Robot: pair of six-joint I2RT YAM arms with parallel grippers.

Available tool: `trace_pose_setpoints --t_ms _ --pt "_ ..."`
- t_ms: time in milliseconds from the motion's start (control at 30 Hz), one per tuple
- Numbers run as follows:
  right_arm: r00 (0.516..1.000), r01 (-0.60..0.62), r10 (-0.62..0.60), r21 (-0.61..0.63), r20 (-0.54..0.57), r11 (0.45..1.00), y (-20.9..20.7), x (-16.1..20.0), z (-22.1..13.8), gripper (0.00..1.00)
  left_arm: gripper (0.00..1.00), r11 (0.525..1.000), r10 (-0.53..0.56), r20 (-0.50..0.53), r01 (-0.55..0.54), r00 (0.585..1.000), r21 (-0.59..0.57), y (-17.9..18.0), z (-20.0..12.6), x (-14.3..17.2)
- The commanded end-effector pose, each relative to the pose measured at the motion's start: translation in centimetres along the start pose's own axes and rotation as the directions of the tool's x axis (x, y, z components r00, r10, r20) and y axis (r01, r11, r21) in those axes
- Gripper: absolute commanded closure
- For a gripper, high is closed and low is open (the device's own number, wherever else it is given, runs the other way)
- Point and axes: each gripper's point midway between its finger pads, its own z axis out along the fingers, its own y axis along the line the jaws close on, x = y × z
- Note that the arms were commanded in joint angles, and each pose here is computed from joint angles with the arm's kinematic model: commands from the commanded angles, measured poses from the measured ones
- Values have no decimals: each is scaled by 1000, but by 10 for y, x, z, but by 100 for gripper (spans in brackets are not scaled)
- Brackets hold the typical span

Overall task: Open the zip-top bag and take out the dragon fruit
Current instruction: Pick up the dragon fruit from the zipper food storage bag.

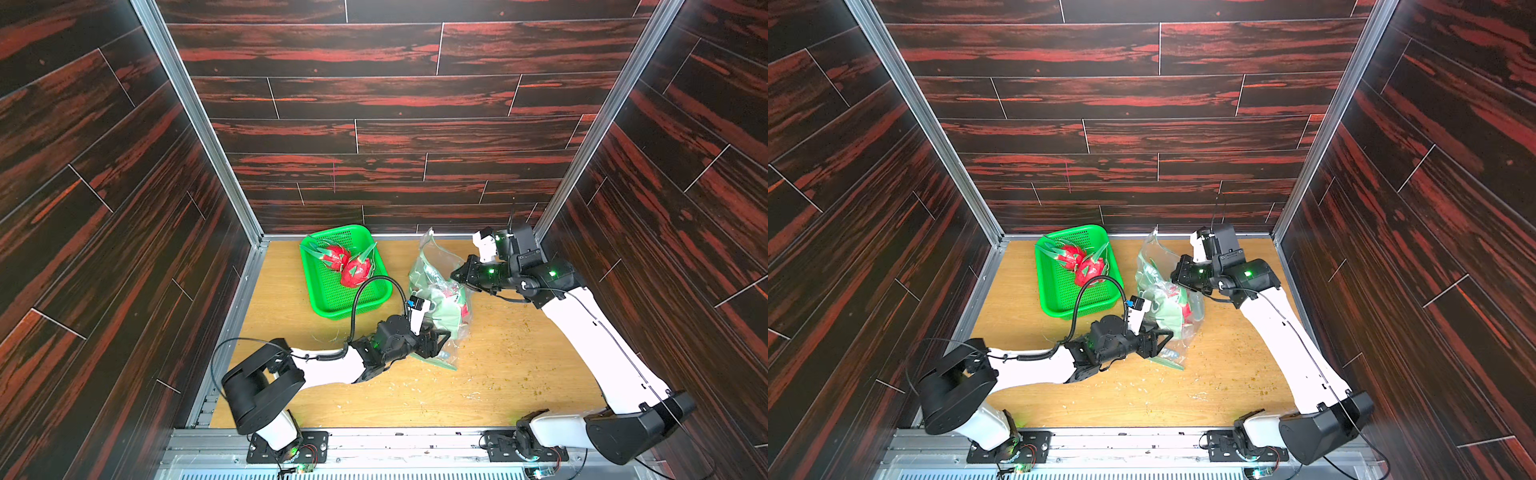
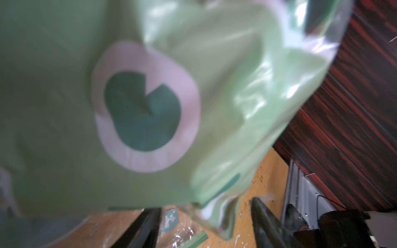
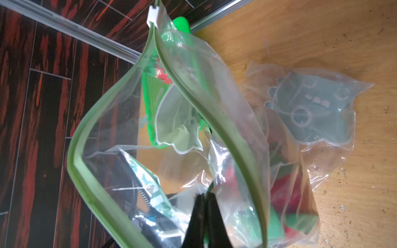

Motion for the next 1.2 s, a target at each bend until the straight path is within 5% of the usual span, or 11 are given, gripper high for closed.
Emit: trace_pose_setpoints --t_ms 0,400,1167 --pt "989 23 -5 -121 151 992 31 -29 -25 100 45 999 -24 51 22 998 39 -13 7 -17" --pt "985 4 19 -130 173 992 30 -36 -28 100 100 995 0 53 -5 999 103 -21 13 -14" --pt "969 95 -52 -171 240 981 59 -84 -62 100 100 999 39 -106 -38 994 11 19 32 45"
